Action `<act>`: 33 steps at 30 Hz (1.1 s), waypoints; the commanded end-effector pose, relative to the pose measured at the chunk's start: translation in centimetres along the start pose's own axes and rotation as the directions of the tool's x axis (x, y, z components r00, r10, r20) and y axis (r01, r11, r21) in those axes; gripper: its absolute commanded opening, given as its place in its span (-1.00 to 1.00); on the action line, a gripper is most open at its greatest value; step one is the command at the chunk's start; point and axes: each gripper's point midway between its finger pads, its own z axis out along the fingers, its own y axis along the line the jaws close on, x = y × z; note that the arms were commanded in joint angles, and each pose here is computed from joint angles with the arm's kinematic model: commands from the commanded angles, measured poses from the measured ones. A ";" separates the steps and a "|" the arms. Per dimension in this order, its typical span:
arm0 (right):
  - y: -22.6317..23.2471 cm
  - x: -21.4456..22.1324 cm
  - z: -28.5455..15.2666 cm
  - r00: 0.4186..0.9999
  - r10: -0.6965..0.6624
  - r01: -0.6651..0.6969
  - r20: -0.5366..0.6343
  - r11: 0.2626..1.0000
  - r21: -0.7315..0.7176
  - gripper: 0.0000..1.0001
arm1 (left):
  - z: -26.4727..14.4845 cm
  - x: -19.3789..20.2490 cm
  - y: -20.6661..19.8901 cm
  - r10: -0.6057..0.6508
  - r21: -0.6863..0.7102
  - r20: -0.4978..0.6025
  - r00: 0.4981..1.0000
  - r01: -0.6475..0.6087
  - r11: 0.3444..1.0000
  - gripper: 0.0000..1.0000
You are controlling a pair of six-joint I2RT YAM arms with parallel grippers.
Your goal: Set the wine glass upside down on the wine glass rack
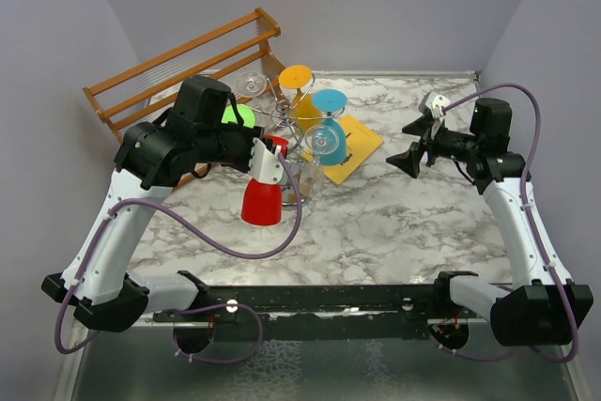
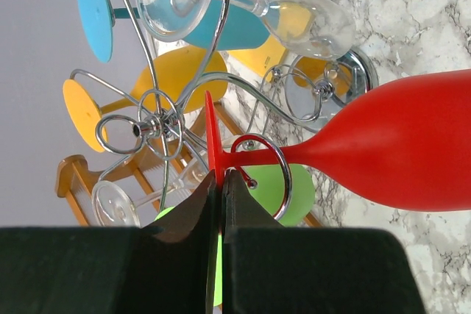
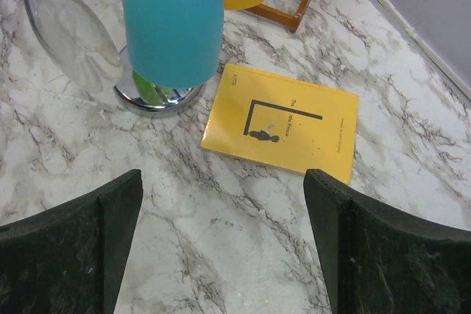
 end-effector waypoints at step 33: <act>-0.1 0.3 -0.1 1.000 -0.026 0.026 -0.008 1.000 0.014 0.81 | -0.3 -2.6 -1.5 -0.005 0.057 0.125 0.992 -0.002 0.998 -0.52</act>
